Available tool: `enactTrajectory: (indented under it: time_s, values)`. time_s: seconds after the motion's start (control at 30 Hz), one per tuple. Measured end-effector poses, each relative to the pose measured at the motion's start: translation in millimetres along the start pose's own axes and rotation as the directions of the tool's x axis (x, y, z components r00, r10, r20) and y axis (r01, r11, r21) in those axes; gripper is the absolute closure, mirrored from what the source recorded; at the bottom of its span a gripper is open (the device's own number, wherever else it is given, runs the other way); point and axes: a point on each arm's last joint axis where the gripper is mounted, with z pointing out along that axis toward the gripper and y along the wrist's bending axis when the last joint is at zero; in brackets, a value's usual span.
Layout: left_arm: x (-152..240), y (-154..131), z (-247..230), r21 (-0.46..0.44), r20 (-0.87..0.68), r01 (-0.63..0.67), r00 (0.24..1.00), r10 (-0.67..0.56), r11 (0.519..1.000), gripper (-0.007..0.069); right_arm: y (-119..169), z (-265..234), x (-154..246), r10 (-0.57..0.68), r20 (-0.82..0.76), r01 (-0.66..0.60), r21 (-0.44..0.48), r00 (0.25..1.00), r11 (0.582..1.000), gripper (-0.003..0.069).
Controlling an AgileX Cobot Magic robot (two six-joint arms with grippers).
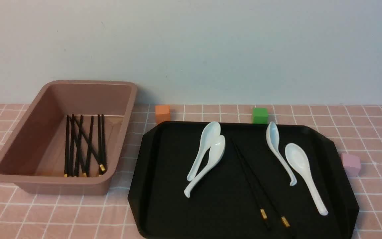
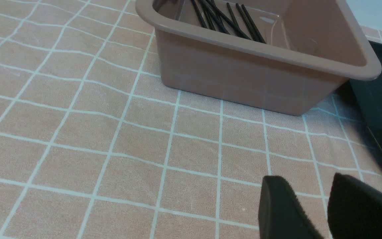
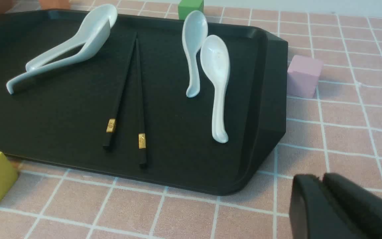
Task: On pink tablecloth take chopsticks from black tray and put them in box.
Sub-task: 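Move the gripper over the chopsticks on the black tray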
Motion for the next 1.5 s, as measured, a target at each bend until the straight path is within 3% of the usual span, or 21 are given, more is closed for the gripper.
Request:
enactTrajectory:
  time_s: [1.03,1.13,1.23,1.27,1.3,1.4,1.5]
  values:
    - [0.0,0.0,0.0,0.0,0.0,0.0,1.0,0.0,1.0,0.0387,-0.4,0.4,-2.2,-0.006,0.034,0.006,0.004,0.999,1.0,0.0554]
    - [0.0,0.0,0.0,0.0,0.0,0.0,1.0,0.0,1.0,0.0387,2.1,0.4,-10.4,0.16,0.138,-0.155,-0.047,0.977,0.987,0.055]
    - [0.0,0.0,0.0,0.0,0.0,0.0,1.0,0.0,1.0,0.0387,2.9,-2.2,-22.4,0.395,0.24,-0.371,-0.138,0.887,0.918,0.0545]
    - [0.0,0.0,0.0,0.0,0.0,0.0,1.0,0.0,1.0,0.0387,2.8,-2.4,-23.0,0.395,0.246,-0.371,-0.14,0.885,0.918,0.0545]
    - [0.0,0.0,0.0,0.0,0.0,0.0,1.0,0.0,1.0,0.0387,2.3,-3.6,-26.8,0.468,0.274,-0.436,-0.174,0.84,0.883,0.0543]
    - [0.0,0.0,0.0,0.0,0.0,0.0,1.0,0.0,1.0,0.0387,0.9,-5.7,-32.4,0.52,0.323,-0.476,-0.21,0.791,0.854,0.054]
    - [0.0,0.0,0.0,0.0,0.0,0.0,1.0,0.0,1.0,0.0387,2.5,-8.2,-37.2,0.584,0.287,-0.535,-0.235,0.76,0.811,0.054]
